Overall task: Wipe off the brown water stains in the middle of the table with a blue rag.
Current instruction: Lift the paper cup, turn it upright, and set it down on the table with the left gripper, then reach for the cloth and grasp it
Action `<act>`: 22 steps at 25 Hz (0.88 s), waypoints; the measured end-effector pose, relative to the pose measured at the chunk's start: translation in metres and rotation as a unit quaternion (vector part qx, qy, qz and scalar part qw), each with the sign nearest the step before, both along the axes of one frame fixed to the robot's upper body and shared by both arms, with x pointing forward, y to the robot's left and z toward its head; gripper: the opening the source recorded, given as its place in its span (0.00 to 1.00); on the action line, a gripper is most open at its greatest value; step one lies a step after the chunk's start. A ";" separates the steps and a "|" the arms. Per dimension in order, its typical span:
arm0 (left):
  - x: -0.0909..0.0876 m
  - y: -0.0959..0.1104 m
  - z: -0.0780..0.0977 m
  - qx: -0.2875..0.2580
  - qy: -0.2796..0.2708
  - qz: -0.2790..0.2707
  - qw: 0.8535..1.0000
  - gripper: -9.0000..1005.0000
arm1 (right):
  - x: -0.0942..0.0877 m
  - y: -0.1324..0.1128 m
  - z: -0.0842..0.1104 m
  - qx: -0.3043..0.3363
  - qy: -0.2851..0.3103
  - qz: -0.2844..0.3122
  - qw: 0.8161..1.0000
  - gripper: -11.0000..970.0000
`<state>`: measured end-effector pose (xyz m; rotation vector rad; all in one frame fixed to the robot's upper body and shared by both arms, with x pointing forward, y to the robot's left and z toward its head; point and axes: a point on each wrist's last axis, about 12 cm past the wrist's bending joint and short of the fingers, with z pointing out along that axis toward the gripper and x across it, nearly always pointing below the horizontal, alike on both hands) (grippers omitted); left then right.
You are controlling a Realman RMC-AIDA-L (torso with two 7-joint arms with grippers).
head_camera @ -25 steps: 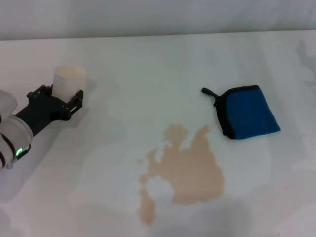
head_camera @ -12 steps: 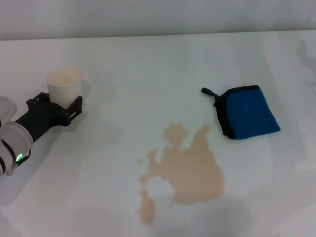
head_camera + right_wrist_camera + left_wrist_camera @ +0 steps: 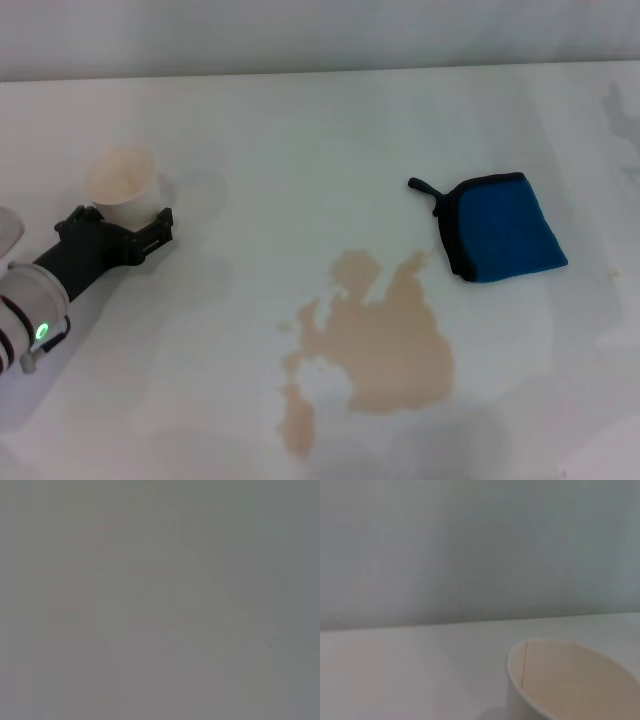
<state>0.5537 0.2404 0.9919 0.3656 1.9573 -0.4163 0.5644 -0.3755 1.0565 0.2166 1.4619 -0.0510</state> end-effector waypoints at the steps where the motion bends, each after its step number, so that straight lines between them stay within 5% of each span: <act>1: -0.001 0.000 -0.001 -0.008 0.006 0.003 1.000 0.86 | 0.000 0.000 0.000 0.000 0.000 0.000 1.000 0.80; 22: -0.071 0.027 -0.008 -0.130 -0.041 0.021 0.990 0.89 | 0.001 -0.002 0.002 -0.002 -0.003 0.000 1.000 0.80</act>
